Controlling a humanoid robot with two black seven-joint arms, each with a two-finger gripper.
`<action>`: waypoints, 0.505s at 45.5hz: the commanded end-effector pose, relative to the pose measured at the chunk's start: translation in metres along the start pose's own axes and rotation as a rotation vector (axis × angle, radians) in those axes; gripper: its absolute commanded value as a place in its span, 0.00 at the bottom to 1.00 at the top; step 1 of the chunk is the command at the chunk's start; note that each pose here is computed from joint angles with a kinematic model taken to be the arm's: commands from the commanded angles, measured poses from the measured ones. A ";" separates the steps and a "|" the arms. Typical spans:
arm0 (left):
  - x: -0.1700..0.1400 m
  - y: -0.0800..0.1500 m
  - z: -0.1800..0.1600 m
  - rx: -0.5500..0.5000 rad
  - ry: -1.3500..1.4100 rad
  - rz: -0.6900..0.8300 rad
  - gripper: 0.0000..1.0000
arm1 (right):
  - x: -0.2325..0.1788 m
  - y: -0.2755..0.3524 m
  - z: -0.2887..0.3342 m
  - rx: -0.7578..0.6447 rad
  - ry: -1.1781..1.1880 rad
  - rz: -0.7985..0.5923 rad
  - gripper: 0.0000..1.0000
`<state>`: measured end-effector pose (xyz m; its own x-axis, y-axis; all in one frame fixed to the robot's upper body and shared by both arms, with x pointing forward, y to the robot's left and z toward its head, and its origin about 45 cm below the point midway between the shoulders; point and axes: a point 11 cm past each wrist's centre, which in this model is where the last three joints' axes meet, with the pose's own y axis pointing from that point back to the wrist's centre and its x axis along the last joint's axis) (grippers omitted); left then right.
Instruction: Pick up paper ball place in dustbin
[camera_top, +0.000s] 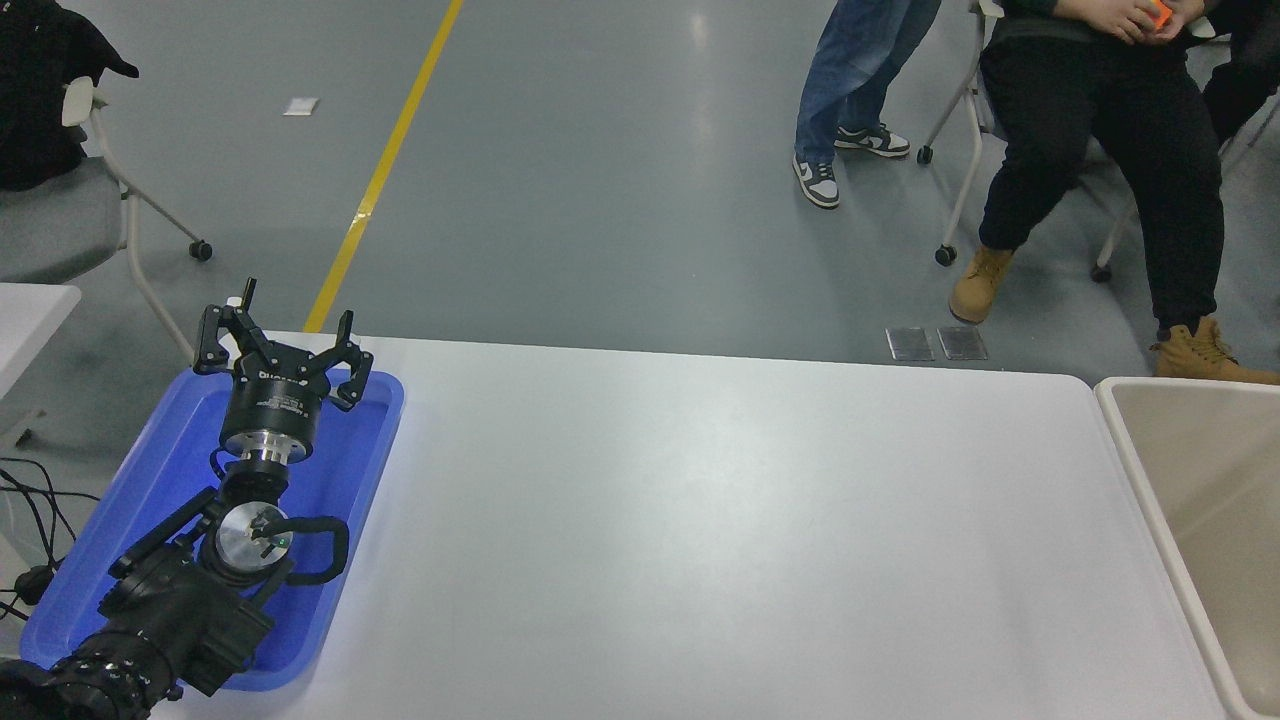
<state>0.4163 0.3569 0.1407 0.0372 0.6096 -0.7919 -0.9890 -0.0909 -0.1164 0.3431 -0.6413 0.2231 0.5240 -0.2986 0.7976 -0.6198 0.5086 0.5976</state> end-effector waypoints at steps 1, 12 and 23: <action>0.000 0.000 0.000 0.000 0.000 0.000 1.00 | -0.058 -0.005 0.037 -0.061 -0.043 0.002 0.00; 0.000 0.000 0.000 0.000 0.000 0.000 1.00 | -0.108 -0.008 0.044 -0.072 -0.084 -0.029 0.00; -0.001 -0.001 0.000 -0.001 0.000 -0.001 1.00 | -0.147 -0.012 0.033 -0.057 -0.077 -0.050 0.00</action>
<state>0.4163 0.3569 0.1408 0.0371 0.6095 -0.7919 -0.9890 -0.0910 -0.1164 0.2723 -0.6443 0.1353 0.5006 -0.3702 0.7825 -0.5661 0.5438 0.6195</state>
